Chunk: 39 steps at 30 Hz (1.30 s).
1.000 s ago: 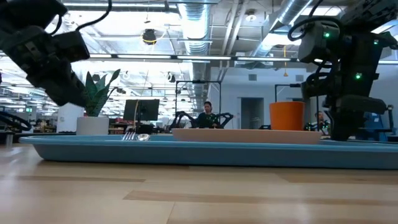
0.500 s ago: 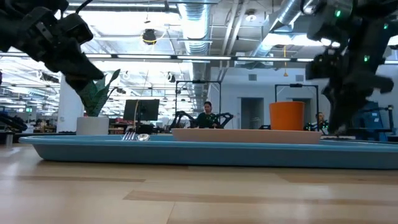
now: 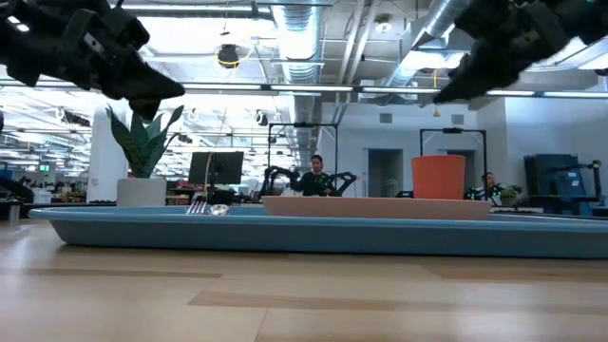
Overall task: Pick and place plate/cup/fork/spoon on tray
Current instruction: Return to Home Position
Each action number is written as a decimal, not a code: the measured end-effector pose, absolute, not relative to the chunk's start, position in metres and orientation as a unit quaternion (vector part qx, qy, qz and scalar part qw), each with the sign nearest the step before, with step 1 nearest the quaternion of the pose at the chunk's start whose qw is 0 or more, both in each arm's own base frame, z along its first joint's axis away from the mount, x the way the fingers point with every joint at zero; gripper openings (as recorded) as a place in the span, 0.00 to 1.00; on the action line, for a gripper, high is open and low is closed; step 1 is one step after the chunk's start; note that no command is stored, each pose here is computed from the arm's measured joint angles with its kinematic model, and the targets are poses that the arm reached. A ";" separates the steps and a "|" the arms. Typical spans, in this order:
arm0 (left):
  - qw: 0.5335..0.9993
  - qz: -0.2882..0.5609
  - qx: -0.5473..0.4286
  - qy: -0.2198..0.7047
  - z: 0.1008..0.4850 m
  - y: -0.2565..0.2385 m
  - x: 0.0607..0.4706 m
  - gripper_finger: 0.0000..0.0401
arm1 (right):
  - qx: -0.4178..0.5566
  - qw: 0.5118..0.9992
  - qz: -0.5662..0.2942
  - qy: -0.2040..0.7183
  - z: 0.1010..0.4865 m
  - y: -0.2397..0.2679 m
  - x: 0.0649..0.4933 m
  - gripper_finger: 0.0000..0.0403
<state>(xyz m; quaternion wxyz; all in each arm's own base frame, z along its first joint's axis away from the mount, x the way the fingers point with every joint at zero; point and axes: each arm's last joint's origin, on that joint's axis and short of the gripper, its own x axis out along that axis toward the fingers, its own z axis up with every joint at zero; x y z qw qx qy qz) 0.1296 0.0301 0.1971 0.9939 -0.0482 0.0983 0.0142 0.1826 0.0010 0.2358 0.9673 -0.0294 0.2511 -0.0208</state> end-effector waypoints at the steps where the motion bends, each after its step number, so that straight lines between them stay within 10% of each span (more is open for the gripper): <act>1: 0.994 0.017 -0.045 0.096 0.198 0.031 0.129 0.00 | -0.034 0.970 -0.014 0.239 0.238 -0.001 0.184 0.01; 19: 0.997 0.045 -0.028 0.063 0.204 0.040 0.128 0.00 | -0.039 0.999 0.009 0.023 0.202 -0.026 0.164 0.01; 39: 0.993 0.089 -0.078 -0.015 0.170 0.039 0.119 0.00 | -0.040 0.997 -0.061 -0.016 0.173 -0.012 0.114 0.01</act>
